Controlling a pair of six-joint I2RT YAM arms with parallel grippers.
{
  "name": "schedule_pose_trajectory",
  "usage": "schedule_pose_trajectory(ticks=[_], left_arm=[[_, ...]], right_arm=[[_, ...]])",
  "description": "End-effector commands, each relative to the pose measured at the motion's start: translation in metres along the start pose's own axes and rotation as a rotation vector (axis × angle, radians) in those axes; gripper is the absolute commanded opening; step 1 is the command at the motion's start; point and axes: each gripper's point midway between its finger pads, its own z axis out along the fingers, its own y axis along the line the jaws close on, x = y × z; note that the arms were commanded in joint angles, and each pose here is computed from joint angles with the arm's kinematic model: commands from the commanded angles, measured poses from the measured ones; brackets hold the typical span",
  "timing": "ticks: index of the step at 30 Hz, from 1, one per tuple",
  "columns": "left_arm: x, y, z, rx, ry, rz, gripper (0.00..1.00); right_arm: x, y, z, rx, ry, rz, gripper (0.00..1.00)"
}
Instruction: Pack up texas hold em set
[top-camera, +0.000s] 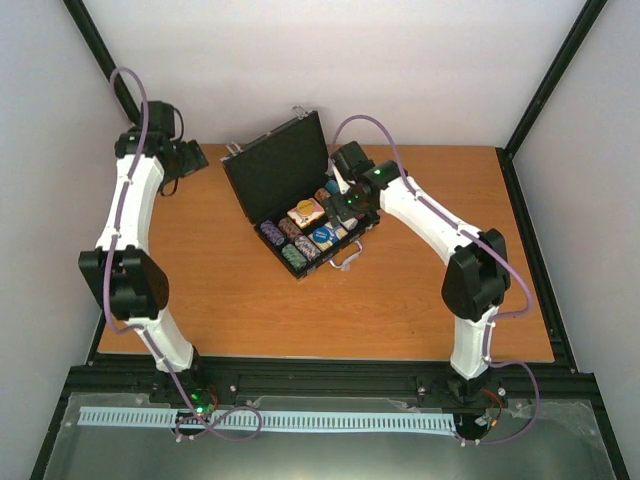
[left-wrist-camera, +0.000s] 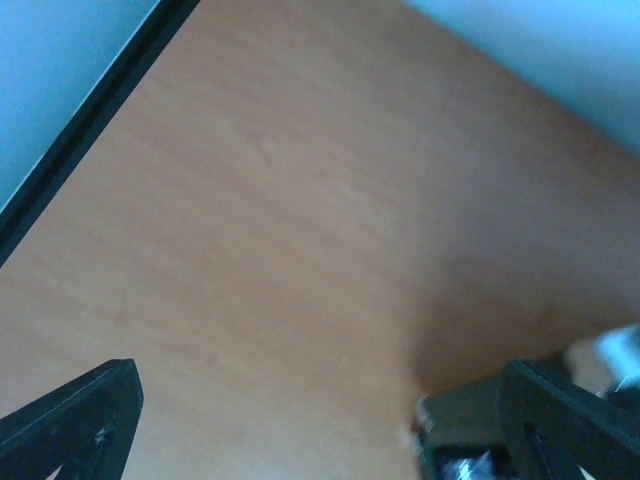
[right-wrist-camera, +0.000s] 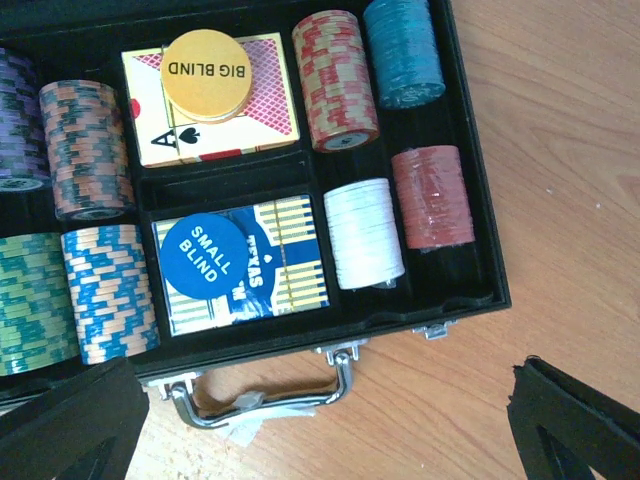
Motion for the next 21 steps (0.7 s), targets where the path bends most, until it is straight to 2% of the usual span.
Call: schedule_pose_trajectory(ticks=[1,6,13,21], left_arm=[[-0.03,-0.021,0.007,0.059,0.001,-0.1,1.0],[-0.046,-0.042,0.041,0.095,0.018,-0.166,1.0],[-0.027,-0.077,0.094,0.227,0.152,-0.237,0.99],[-0.005,-0.099,0.089,0.379,0.247,-0.253,0.99]], right_arm=[[-0.005,-0.002,-0.03,-0.008,-0.059,0.036,1.0],[0.004,-0.014,-0.04,0.054,-0.049,0.025,1.0],[0.013,-0.029,-0.058,0.098,-0.054,0.054,1.0],[0.028,-0.037,-0.066,0.123,-0.045,0.086,1.0]])
